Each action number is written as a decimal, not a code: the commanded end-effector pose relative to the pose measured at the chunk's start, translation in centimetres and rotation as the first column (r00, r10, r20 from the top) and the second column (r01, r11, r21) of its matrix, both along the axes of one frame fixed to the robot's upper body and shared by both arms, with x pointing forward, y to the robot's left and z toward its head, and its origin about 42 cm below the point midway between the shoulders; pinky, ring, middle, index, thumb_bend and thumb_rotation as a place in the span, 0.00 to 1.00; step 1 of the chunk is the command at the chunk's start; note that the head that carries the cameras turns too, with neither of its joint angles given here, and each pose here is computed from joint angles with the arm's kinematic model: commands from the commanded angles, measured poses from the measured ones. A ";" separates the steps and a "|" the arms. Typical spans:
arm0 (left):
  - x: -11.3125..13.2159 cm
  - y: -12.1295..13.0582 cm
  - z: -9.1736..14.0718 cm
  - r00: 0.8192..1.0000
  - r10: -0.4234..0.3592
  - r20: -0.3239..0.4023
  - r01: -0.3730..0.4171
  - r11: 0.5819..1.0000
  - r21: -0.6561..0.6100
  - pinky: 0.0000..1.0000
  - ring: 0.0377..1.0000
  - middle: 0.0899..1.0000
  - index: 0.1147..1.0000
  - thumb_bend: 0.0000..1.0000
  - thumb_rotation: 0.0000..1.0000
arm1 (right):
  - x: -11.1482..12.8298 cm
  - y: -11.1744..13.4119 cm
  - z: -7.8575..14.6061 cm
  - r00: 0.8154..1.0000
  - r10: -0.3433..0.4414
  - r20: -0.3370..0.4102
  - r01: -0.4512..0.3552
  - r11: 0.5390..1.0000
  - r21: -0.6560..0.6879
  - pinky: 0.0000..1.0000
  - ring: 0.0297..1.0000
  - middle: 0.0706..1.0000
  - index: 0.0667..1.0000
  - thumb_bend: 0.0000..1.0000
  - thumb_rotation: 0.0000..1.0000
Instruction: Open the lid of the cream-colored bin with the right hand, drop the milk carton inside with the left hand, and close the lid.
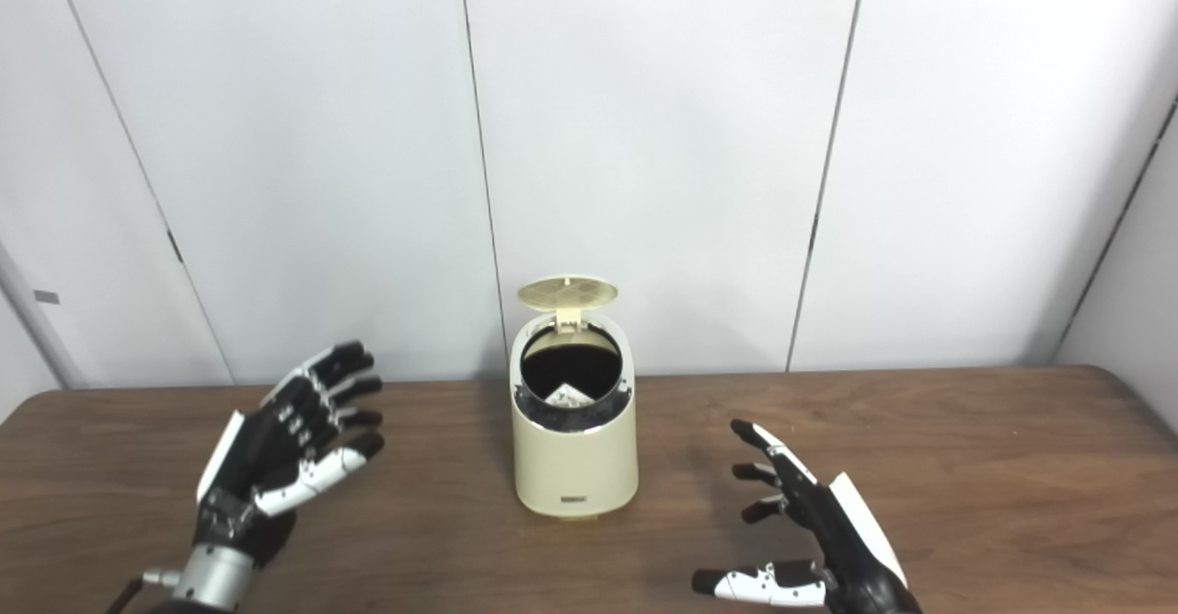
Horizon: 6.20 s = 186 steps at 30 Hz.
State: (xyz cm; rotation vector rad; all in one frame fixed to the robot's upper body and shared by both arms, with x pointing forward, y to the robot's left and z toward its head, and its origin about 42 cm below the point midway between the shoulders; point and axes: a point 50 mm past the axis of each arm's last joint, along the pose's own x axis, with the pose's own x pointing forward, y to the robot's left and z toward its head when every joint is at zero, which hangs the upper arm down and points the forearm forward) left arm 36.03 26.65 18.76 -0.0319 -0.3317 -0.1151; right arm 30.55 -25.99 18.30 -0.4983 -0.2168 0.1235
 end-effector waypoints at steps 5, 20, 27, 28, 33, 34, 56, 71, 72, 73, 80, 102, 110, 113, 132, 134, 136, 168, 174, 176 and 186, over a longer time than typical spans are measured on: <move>-0.6 0.2 0.3 0.998 -0.054 -0.033 0.053 0.997 -0.055 0.67 0.77 0.83 0.82 0.69 0.08 | 0.5 0.5 2.4 0.997 0.026 0.078 -0.026 1.000 0.003 0.62 0.83 0.94 0.91 0.73 0.14; -0.9 0.1 -3.4 0.999 -0.038 0.030 0.034 0.993 0.111 0.48 0.59 0.66 0.67 0.68 0.09 | 2.9 0.6 4.4 0.985 0.039 0.166 -0.040 0.999 0.005 0.74 0.81 0.87 0.87 0.72 0.16; -1.2 -0.3 -4.1 0.999 -0.037 0.025 0.034 0.992 0.121 0.49 0.58 0.65 0.67 0.69 0.13 | 6.3 1.2 9.3 0.969 0.097 0.229 -0.069 0.990 -0.125 0.75 0.82 0.90 0.86 0.74 0.26; -1.2 -0.3 -4.1 0.999 -0.036 0.024 0.033 0.992 0.124 0.49 0.58 0.65 0.67 0.69 0.13 | 6.7 1.4 10.0 0.967 0.102 0.232 -0.074 0.989 -0.129 0.76 0.82 0.91 0.85 0.74 0.25; -1.4 -0.6 -4.4 0.999 -0.044 0.018 0.041 0.991 0.125 0.49 0.58 0.65 0.67 0.69 0.13 | 8.8 3.1 14.6 0.945 0.150 0.291 -0.096 0.977 -0.191 0.74 0.84 0.87 0.85 0.74 0.28; -1.4 -0.6 -4.5 0.999 -0.043 0.018 0.041 0.991 0.125 0.49 0.58 0.65 0.67 0.69 0.13 | 9.2 3.5 15.3 0.942 0.159 0.295 -0.101 0.975 -0.200 0.77 0.85 0.87 0.85 0.73 0.26; -1.5 -1.0 -4.7 0.999 -0.036 0.012 0.034 0.992 0.125 0.48 0.58 0.65 0.68 0.70 0.15 | 13.1 9.8 19.9 0.926 0.302 0.224 -0.144 0.835 -0.531 0.85 0.95 0.90 0.86 0.68 0.48; -1.5 -1.0 -4.6 1.000 -0.007 0.005 0.006 0.995 0.102 0.48 0.59 0.65 0.67 0.72 0.18 | 10.8 9.3 19.9 0.912 0.357 0.202 -0.183 0.795 -0.579 0.88 1.00 0.88 0.84 0.68 0.52; -1.5 -1.1 -4.6 1.000 -0.004 0.005 0.004 0.995 0.099 0.48 0.59 0.65 0.67 0.72 0.18 | 10.6 9.2 19.9 0.913 0.357 0.195 -0.184 0.790 -0.585 0.88 1.00 0.88 0.85 0.68 0.52; -1.5 -1.1 -4.6 1.000 -0.002 0.005 0.001 0.995 0.097 0.47 0.58 0.65 0.67 0.72 0.18 | 10.4 9.0 19.9 0.915 0.356 0.188 -0.185 0.785 -0.591 0.89 1.00 0.89 0.85 0.69 0.53; -1.4 -1.0 -4.6 1.000 -0.004 0.005 0.004 0.995 0.104 0.47 0.58 0.65 0.67 0.72 0.19 | 9.3 8.3 19.9 0.915 0.368 0.166 -0.191 0.757 -0.625 0.89 1.00 0.89 0.86 0.70 0.55; -1.7 -1.4 -4.4 1.000 -0.010 -0.015 0.012 0.995 0.100 0.47 0.59 0.65 0.67 0.73 0.19 | 8.9 7.5 18.6 0.914 0.374 0.156 -0.186 0.730 -0.658 0.88 0.98 0.84 0.83 0.70 0.48; -1.8 -1.6 -4.3 1.000 -0.007 -0.021 0.009 0.996 0.093 0.47 0.59 0.65 0.67 0.73 0.19 | 8.5 7.3 18.2 0.918 0.381 0.109 -0.224 0.726 -0.650 0.97 1.00 0.84 0.84 0.68 0.44; -1.9 -1.7 -4.2 1.000 -0.006 -0.021 0.008 0.996 0.094 0.47 0.59 0.65 0.67 0.72 0.18 | 8.3 7.3 18.0 0.915 0.389 0.105 -0.224 0.707 -0.670 0.98 1.00 0.84 0.83 0.67 0.44; -2.1 -2.1 -4.3 1.000 -0.011 -0.013 0.012 0.996 0.093 0.47 0.58 0.66 0.67 0.73 0.19 | 7.6 8.6 15.9 0.899 0.437 0.022 -0.252 0.559 -0.790 0.96 0.98 0.81 0.85 0.72 0.42; -2.1 -2.1 -4.4 1.000 -0.010 -0.016 0.012 0.996 0.092 0.47 0.59 0.66 0.67 0.73 0.20 | 7.6 8.8 15.7 0.900 0.435 0.003 -0.264 0.552 -0.791 0.98 0.99 0.82 0.85 0.72 0.43; -2.2 -2.1 -4.5 1.000 -0.012 -0.017 0.013 0.996 0.090 0.47 0.59 0.66 0.67 0.72 0.20 | 7.6 8.9 15.5 0.901 0.434 -0.007 -0.267 0.543 -0.796 0.98 1.00 0.82 0.85 0.73 0.44; -2.3 -1.7 -4.2 1.000 -0.014 -0.011 0.014 0.997 0.082 0.47 0.59 0.66 0.67 0.72 0.18 | 6.5 7.6 16.3 0.916 0.357 0.183 -0.102 0.649 -0.754 0.99 1.00 0.84 0.86 0.69 0.46; -2.4 -1.6 -4.2 1.000 -0.017 -0.015 0.018 0.997 0.076 0.47 0.59 0.66 0.66 0.73 0.19 | 6.0 5.8 15.7 0.923 0.295 0.247 -0.098 0.801 -0.590 0.72 0.90 0.87 0.88 0.67 0.38; -2.4 -1.6 -4.1 1.000 -0.017 -0.015 0.019 0.997 0.077 0.47 0.59 0.66 0.67 0.73 0.18 | 5.7 5.0 15.0 0.935 0.255 0.245 -0.099 0.853 -0.512 0.73 0.89 0.90 0.89 0.67 0.34; -2.4 -1.6 -3.9 0.999 -0.036 -0.006 0.036 0.996 0.077 0.48 0.59 0.66 0.67 0.71 0.15 | 4.8 1.1 9.8 0.988 0.110 0.104 -0.092 0.983 -0.160 0.75 0.86 0.89 0.90 0.75 0.23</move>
